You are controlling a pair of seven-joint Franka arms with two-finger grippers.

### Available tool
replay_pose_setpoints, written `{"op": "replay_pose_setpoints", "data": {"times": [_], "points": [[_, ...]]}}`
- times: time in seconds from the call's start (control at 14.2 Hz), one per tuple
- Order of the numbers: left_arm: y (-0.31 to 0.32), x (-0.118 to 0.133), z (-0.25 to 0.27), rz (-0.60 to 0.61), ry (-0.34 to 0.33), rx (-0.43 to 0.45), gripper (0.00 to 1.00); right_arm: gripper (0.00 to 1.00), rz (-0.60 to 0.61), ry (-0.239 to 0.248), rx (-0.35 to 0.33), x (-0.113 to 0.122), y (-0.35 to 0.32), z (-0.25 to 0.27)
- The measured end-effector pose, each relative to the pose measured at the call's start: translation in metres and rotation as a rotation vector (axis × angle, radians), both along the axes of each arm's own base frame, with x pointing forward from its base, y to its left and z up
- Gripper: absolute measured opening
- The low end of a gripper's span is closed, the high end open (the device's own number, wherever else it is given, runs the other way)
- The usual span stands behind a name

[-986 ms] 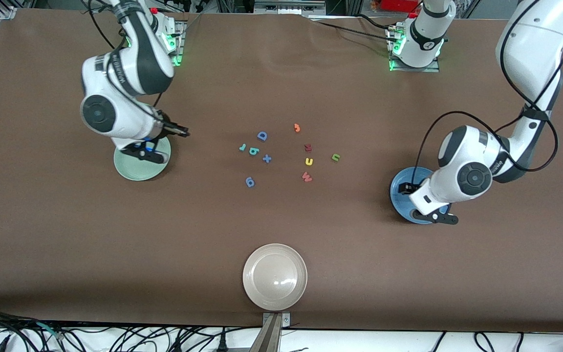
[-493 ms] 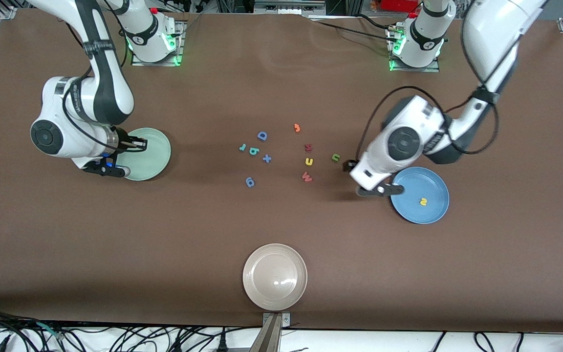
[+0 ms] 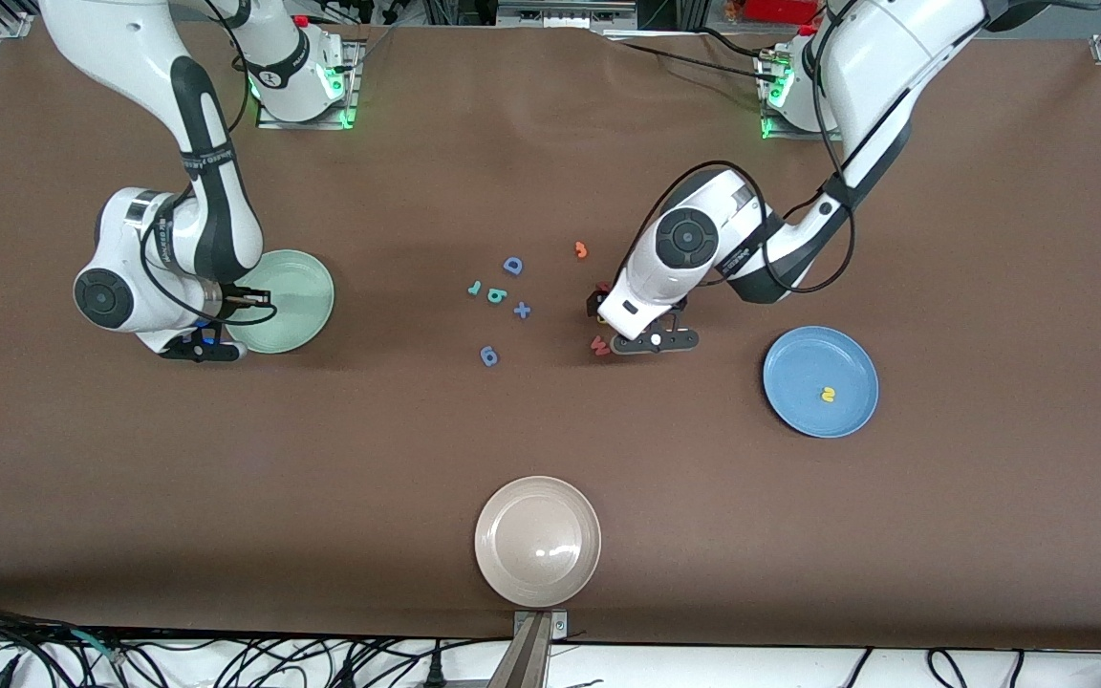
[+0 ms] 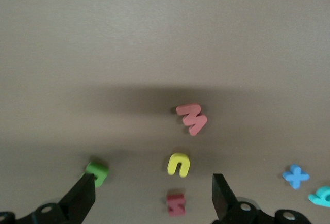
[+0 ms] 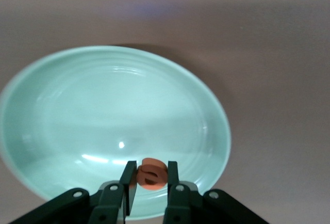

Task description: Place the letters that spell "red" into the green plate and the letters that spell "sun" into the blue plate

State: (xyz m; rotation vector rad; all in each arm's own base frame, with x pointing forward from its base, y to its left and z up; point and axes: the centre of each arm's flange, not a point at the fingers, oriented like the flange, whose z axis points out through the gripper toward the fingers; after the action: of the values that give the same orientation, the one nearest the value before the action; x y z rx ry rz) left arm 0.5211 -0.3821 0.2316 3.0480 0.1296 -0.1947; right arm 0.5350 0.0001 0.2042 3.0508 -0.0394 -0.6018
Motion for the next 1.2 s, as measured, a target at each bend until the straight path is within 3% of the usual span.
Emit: {"op": "replay_pose_setpoints", "data": {"times": [0.56, 0.7, 1.06, 1.2], "points": [[-0.031, -0.028, -0.045, -0.085, -0.013, 0.024, 0.93, 0.28, 0.008, 0.044, -0.013, -0.011, -0.006, -0.024], [-0.034, -0.033, -0.053, -0.095, -0.011, 0.038, 0.93, 0.42, 0.009, 0.044, -0.013, -0.010, -0.006, -0.024], [-0.041, -0.040, -0.066, -0.103, -0.021, 0.057, 0.83, 0.95, 0.001, 0.061, 0.018, 0.001, 0.007, -0.003], [-0.041, -0.037, -0.062, -0.100, -0.029, 0.054, 0.63, 0.99, -0.034, 0.063, 0.055, 0.012, 0.019, 0.020]]}}
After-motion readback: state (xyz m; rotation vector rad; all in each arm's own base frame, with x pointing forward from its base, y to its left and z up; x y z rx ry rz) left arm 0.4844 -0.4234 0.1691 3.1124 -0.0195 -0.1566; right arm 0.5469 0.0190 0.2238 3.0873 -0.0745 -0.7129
